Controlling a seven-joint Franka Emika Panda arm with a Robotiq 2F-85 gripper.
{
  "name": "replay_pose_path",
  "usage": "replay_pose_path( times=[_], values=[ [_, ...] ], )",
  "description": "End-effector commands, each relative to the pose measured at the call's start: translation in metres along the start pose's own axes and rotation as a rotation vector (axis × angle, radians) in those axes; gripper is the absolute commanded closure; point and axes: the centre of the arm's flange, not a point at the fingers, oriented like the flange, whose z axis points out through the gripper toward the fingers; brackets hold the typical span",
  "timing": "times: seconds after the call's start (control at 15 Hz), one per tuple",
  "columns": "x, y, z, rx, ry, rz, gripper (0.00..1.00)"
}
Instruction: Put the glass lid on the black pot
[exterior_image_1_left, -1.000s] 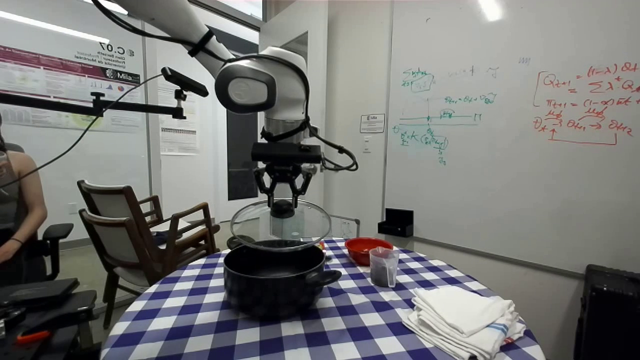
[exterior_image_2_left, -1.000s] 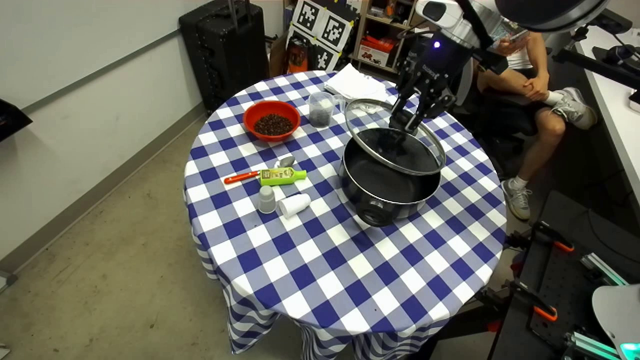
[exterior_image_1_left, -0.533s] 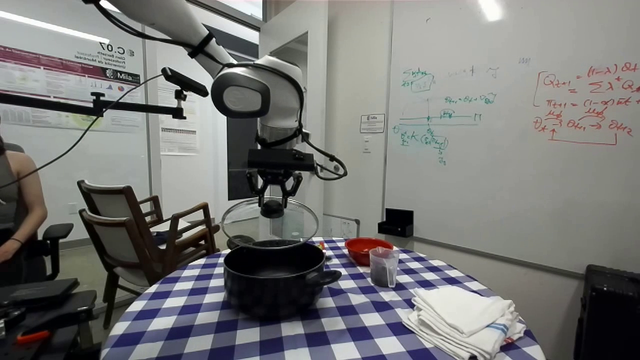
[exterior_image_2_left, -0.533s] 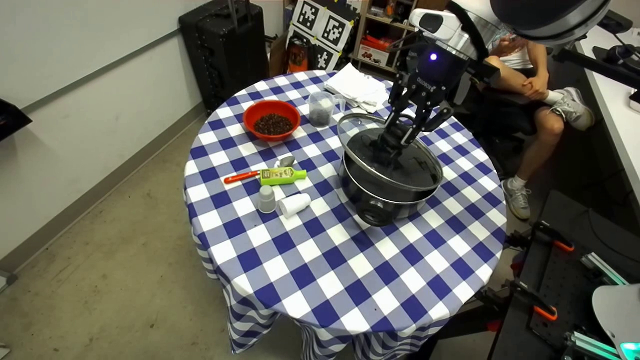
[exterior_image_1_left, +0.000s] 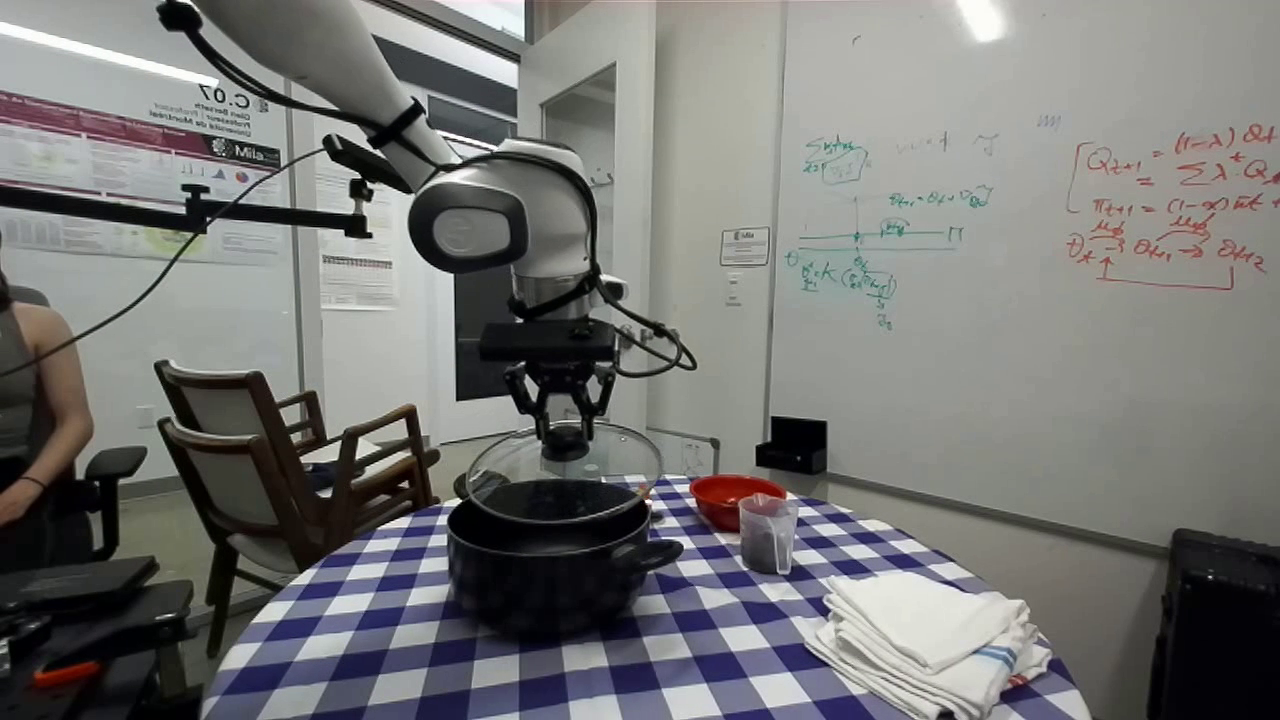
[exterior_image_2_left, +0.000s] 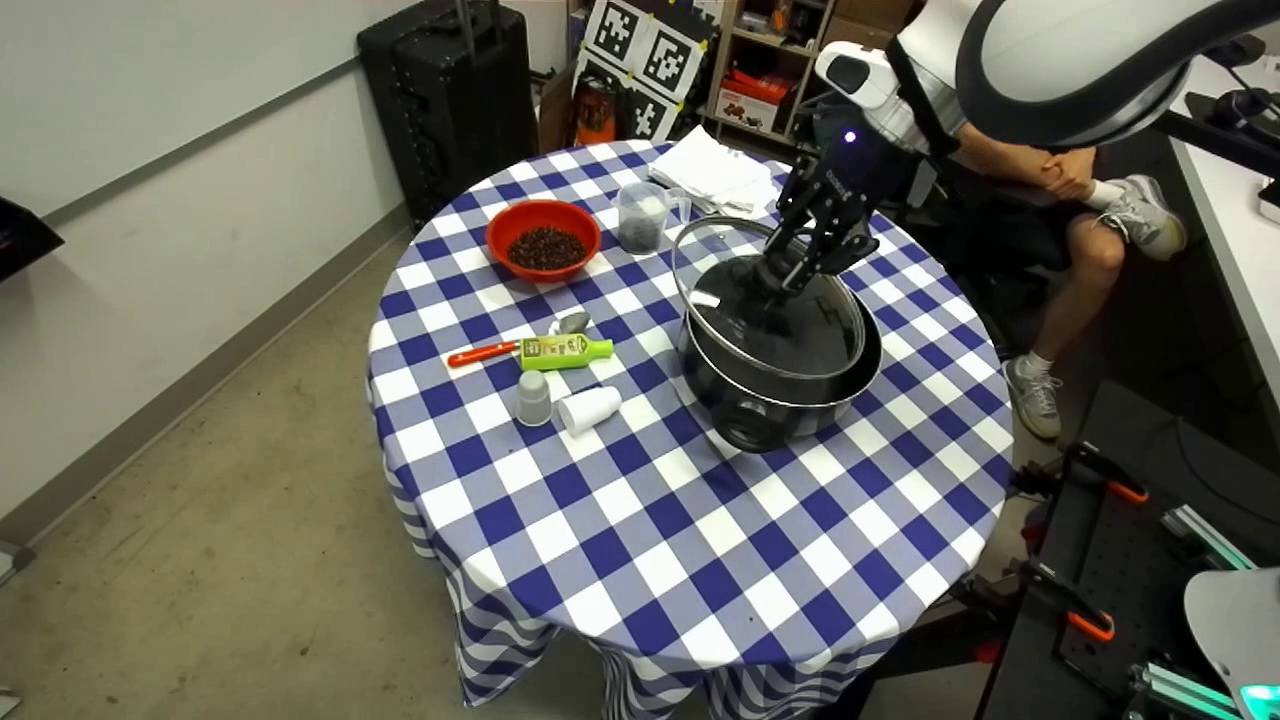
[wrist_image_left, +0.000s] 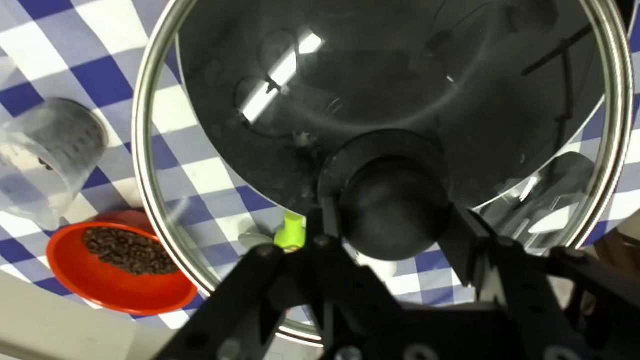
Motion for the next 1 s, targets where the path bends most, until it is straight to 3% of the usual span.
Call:
replay_pose_path(
  times=[0.0,0.27,0.93],
  values=[
    [0.006,-0.007,0.0,-0.041,-0.071,0.044,0.74],
    [0.005,-0.019,0.002,-0.039,-0.125,0.053,0.74],
    [0.008,-0.026,0.009,-0.029,-0.148,0.055,0.74]
  ],
)
